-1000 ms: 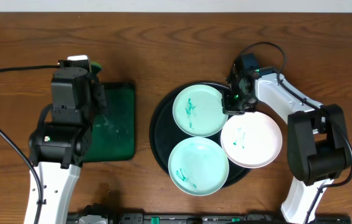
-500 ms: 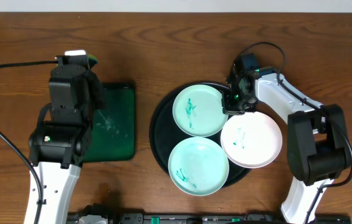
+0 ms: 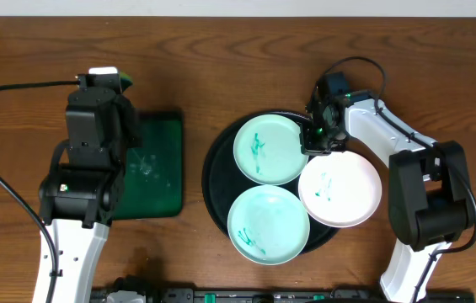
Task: Clean dirty plates on tray and stack at the side
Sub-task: 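Lift the green sponge up out of the tray with left gripper, then move the sponge right onto the pink plate held by right gripper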
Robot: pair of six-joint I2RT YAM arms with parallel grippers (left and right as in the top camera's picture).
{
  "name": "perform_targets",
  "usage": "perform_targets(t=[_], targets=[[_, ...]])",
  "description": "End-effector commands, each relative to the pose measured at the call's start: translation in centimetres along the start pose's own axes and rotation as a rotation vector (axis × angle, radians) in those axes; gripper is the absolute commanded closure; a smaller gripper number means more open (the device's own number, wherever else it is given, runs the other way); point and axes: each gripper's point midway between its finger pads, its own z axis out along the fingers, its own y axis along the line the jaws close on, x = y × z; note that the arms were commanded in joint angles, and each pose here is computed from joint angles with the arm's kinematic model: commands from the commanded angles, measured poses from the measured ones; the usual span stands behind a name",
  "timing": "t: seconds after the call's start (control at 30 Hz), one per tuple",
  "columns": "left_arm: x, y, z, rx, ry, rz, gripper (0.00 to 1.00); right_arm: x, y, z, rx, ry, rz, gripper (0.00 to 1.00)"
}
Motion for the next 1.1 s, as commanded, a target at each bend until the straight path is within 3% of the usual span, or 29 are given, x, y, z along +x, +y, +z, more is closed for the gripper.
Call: perform_targets(t=[0.0,0.77,1.07], targets=[[-0.3,0.2,-0.2,-0.014,-0.014,0.012,0.93,0.4,-0.6,0.7,0.014,0.023,-0.011,0.99],[-0.2,0.2,0.0,-0.016,-0.01,0.009,0.93,0.3,-0.6,0.7,0.014,0.02,-0.012,0.99],[7.5,-1.2,4.4,-0.05,0.342,-0.133,0.93,0.2,-0.5,0.7,0.013,0.017,-0.013,0.99]])
